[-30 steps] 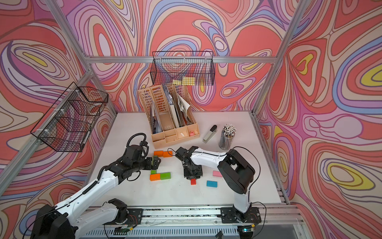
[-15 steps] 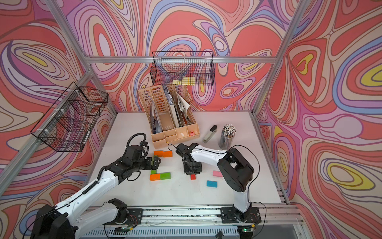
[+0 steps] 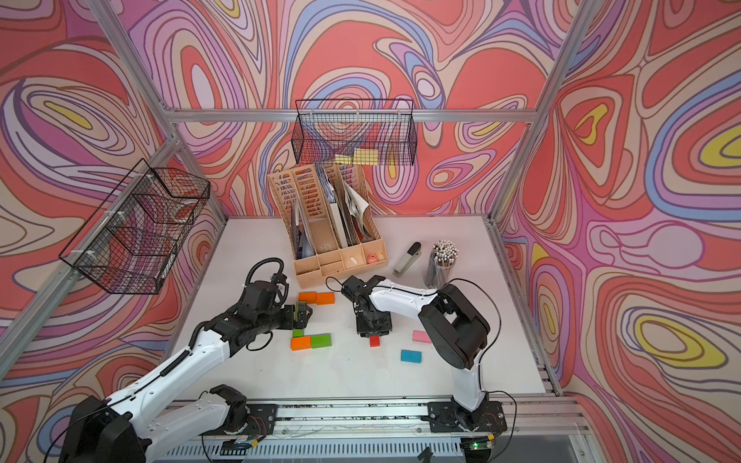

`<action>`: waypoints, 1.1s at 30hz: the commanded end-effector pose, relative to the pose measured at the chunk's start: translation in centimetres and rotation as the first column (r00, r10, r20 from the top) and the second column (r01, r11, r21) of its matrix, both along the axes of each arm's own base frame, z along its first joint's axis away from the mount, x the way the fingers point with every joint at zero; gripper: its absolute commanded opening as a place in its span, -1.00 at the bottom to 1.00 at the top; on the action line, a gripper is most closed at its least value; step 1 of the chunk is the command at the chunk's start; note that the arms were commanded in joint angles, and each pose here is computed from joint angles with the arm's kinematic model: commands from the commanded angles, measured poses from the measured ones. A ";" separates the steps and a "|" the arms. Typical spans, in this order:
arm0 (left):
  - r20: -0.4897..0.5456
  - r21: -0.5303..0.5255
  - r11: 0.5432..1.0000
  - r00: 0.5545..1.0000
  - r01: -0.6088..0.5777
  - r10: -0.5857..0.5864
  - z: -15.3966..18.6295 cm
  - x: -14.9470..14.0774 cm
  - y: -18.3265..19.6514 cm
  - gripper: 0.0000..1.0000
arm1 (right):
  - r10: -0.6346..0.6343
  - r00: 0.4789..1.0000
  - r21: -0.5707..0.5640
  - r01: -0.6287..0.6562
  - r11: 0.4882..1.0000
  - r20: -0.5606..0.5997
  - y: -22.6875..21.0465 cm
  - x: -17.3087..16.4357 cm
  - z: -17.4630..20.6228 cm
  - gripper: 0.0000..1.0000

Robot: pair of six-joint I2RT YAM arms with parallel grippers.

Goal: Assemble the letter c with building blocks
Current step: Assemble the building block at the center of the board.

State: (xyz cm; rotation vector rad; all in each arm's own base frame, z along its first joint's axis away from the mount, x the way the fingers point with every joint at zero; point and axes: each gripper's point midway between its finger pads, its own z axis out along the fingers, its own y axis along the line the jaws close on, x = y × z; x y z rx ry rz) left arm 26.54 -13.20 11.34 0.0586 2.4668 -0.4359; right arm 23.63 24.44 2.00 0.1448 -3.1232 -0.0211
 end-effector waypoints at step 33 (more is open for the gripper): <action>-0.041 -0.200 0.971 0.989 0.129 -0.140 -0.6 -1.3 -3.9 0.99 | -0.059 0.998 0.042 0.059 0.997 0.007 0.0 -0.4 0.7 -0.25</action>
